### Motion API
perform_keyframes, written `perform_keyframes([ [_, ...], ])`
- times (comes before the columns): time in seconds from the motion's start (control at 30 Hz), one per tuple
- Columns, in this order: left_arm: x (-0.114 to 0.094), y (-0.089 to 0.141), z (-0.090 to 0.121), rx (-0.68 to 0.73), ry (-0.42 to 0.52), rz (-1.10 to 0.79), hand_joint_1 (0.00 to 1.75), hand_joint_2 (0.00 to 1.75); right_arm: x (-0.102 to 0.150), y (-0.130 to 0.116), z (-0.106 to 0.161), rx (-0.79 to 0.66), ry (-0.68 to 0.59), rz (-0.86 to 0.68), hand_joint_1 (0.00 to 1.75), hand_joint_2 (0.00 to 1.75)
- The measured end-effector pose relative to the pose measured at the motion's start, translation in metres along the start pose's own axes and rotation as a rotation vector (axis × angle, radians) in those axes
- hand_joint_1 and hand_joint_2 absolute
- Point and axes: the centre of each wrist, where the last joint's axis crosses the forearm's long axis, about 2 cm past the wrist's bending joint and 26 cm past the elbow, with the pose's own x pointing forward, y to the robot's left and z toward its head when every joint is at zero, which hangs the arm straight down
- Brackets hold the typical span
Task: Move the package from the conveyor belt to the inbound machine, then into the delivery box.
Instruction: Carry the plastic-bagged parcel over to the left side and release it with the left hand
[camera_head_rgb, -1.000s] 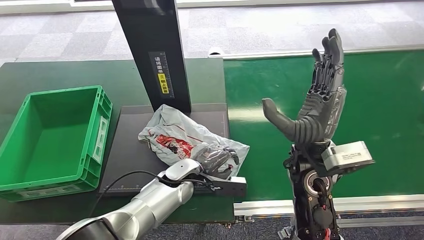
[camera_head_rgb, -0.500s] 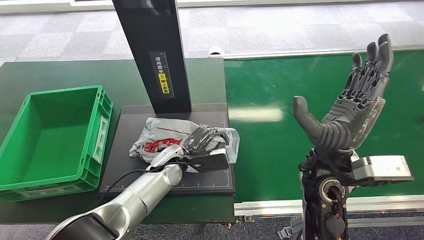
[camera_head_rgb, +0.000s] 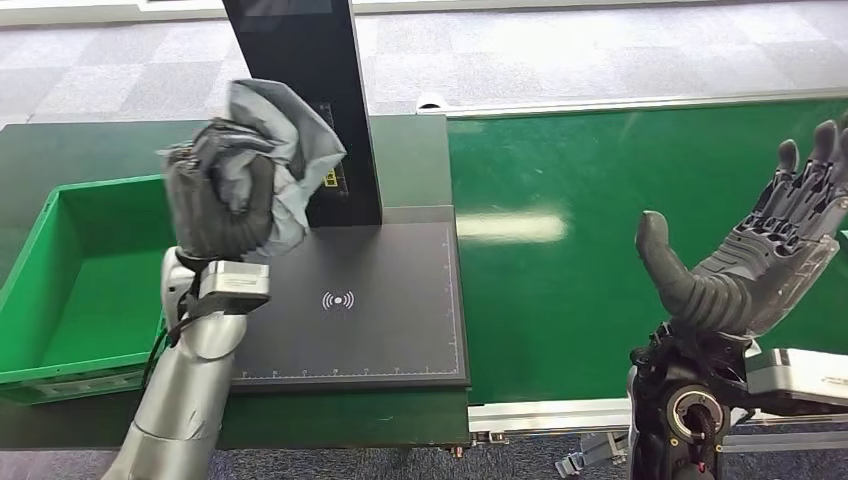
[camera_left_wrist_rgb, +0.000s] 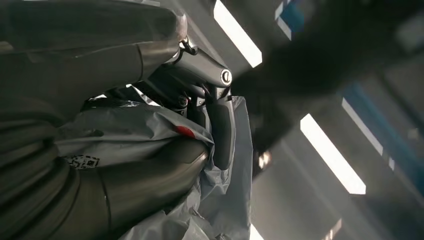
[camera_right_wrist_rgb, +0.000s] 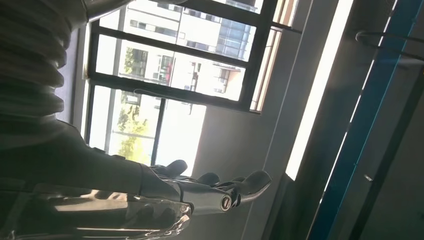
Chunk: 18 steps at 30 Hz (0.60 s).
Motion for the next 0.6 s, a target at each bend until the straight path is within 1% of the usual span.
perform_keyframes([
  [0.03,0.003,0.011,-0.001,0.056,-0.017,-0.029,1.75,1.75,0.001,-0.002,0.002,-0.002,0.001,0.007,0.00,1.75],
  [0.1,0.007,0.028,-0.002,0.125,-0.038,-0.063,1.75,1.75,0.003,-0.004,0.005,-0.005,0.001,0.014,0.00,1.75],
  [0.2,0.011,0.042,-0.003,0.168,-0.065,-0.087,1.75,1.75,0.005,-0.006,0.006,-0.008,-0.001,0.015,0.00,1.75],
  [0.37,0.015,0.052,-0.005,0.195,-0.088,-0.104,1.75,1.75,0.006,-0.007,0.007,-0.010,-0.004,0.017,0.00,1.75],
  [0.6,0.017,0.056,-0.006,0.215,-0.094,-0.110,1.75,1.75,0.007,-0.007,0.007,-0.010,-0.007,0.019,0.00,1.75],
])
